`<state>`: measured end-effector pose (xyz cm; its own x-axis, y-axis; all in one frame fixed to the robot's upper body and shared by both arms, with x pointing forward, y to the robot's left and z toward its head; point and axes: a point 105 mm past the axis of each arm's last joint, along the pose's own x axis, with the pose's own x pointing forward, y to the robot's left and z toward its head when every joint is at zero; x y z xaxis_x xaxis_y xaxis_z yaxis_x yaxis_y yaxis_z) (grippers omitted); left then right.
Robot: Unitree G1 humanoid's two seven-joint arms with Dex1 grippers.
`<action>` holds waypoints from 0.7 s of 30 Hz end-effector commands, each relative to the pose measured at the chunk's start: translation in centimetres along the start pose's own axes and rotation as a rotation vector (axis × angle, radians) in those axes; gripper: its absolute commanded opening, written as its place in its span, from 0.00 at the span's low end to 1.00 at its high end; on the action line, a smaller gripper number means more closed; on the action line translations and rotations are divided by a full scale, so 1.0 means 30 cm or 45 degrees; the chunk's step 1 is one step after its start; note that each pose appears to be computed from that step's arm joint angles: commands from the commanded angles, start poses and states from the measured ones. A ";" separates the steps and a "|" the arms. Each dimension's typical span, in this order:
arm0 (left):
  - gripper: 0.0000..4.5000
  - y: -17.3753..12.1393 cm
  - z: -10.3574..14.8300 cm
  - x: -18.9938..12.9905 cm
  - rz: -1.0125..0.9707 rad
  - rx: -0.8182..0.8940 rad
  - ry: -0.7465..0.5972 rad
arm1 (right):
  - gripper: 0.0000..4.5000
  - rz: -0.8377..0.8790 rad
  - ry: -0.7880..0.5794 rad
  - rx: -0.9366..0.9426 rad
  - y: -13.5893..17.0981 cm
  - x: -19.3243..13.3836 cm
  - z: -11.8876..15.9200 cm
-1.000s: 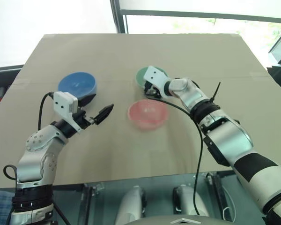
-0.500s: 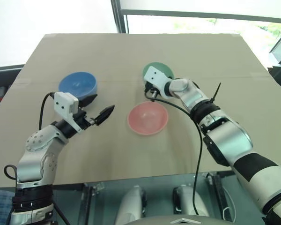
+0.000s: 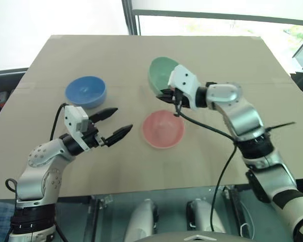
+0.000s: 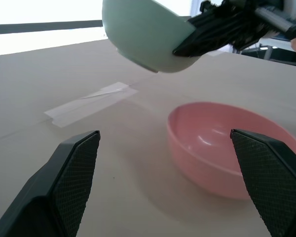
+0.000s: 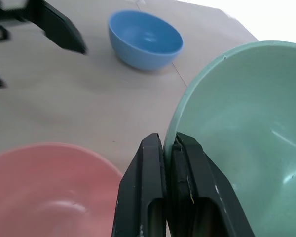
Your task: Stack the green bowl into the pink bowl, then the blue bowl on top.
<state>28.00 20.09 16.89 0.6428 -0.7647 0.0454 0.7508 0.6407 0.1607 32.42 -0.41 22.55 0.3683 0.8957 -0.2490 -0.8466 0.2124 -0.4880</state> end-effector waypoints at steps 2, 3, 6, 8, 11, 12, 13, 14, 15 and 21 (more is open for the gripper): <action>1.00 0.018 0.022 0.009 -0.046 0.062 -0.003 | 0.02 0.101 0.011 -0.109 0.078 -0.063 0.059; 1.00 0.025 0.024 0.015 -0.053 0.058 -0.011 | 0.02 0.115 0.020 -0.103 0.094 -0.067 0.059; 1.00 0.052 0.030 0.032 -0.063 0.047 -0.032 | 0.02 0.122 0.033 -0.059 0.128 -0.050 0.055; 1.00 0.062 0.030 0.039 -0.065 0.048 -0.033 | 0.02 0.124 0.040 -0.045 0.144 -0.040 0.054; 1.00 0.062 0.029 0.047 -0.086 0.049 -0.032 | 0.02 0.137 0.044 -0.016 0.169 -0.033 0.056; 1.00 0.061 0.028 0.049 -0.095 0.047 -0.031 | 0.02 0.142 0.049 -0.003 0.177 -0.034 0.055; 1.00 0.061 0.027 0.049 -0.100 0.046 -0.030 | 0.02 0.145 0.056 0.010 0.185 -0.036 0.054; 1.00 0.061 0.026 0.050 -0.105 0.040 -0.032 | 0.02 0.152 0.065 0.023 0.194 -0.040 0.051; 1.00 0.062 0.026 0.051 -0.108 0.034 -0.036 | 0.02 0.157 0.072 0.033 0.200 -0.043 0.048; 1.00 0.047 0.016 0.054 -0.159 0.001 -0.030 | 0.02 0.166 0.092 0.075 0.218 -0.052 0.045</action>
<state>30.24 20.01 17.01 0.5695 -0.8213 0.0349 0.8097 0.5678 0.1487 26.45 0.04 20.05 0.2790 0.8758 -0.3938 -0.9181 0.1231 -0.3768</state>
